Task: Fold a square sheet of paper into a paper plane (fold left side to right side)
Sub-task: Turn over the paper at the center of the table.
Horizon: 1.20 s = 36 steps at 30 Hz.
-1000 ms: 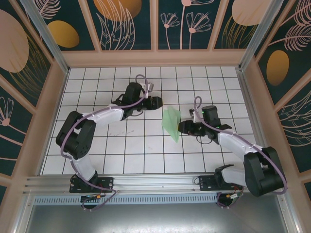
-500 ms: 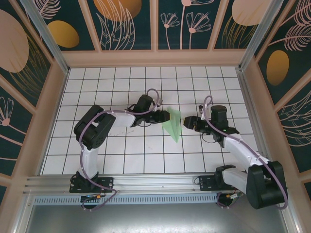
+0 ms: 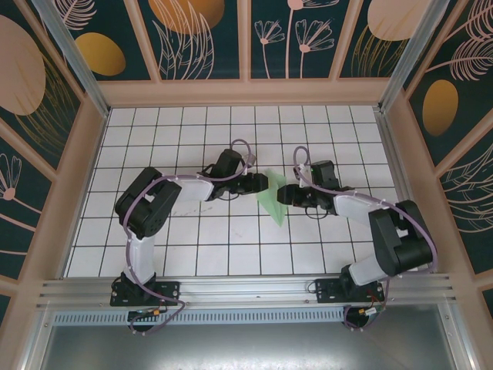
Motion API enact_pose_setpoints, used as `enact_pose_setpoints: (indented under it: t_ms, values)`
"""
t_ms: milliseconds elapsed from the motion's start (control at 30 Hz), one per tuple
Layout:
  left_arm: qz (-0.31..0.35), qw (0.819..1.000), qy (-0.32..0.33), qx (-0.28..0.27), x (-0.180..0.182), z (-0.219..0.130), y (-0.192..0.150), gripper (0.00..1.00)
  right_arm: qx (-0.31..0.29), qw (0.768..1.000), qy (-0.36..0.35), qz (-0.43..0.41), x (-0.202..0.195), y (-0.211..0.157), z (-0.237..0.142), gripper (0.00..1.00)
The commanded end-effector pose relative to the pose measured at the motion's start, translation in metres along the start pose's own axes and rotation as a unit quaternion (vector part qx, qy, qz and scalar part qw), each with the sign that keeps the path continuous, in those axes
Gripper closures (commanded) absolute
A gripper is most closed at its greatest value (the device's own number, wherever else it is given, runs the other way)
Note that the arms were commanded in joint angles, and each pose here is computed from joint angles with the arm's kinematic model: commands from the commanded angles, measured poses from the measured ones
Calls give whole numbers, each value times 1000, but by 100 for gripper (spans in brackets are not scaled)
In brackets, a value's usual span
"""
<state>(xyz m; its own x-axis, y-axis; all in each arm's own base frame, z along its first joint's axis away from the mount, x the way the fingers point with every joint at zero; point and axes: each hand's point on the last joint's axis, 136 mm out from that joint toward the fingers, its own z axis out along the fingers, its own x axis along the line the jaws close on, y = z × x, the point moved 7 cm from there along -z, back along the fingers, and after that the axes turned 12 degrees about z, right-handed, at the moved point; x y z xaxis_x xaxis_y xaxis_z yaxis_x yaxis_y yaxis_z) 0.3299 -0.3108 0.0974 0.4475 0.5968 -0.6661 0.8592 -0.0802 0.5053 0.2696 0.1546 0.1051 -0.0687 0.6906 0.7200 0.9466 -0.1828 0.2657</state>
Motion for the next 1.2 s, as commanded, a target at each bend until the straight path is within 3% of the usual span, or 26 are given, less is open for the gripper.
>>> enact_pose_setpoints:
  t_ms: [0, 67, 233, 267, 500, 667, 833, 967, 1167]
  values:
    - [30, 999, 3, -40, -18, -21, 20, 45, -16, 999, 7, -30, 6, 13, 8, 58]
    - [32, 998, 4, -51, -20, -28, 23, 44, -16, 999, 9, -34, 6, 15, 11, 66]
    - [34, 996, 1, -86, -25, -52, 32, 42, -17, 998, 32, -53, 11, 20, 13, 98]
    - [34, 995, -3, -96, -26, -58, 34, 41, -23, 997, 37, -59, 13, 21, 10, 100]
    - [53, 983, -48, -167, -46, -106, 44, 33, -67, 985, 124, -99, 38, 22, -33, 100]
    - [85, 971, -114, -194, -75, -126, 53, 27, -96, 963, 201, -155, 74, 20, -68, 100]
    - [98, 956, -196, -196, -96, -129, 60, 26, -93, 941, 267, -187, 101, 16, -88, 100]
    - [117, 945, -238, -192, -112, -126, 61, 26, -75, 937, 281, -196, 112, 13, -88, 100]
    - [110, 947, -237, -186, -111, -120, 61, 30, -66, 928, 307, -202, 121, 10, -91, 100]
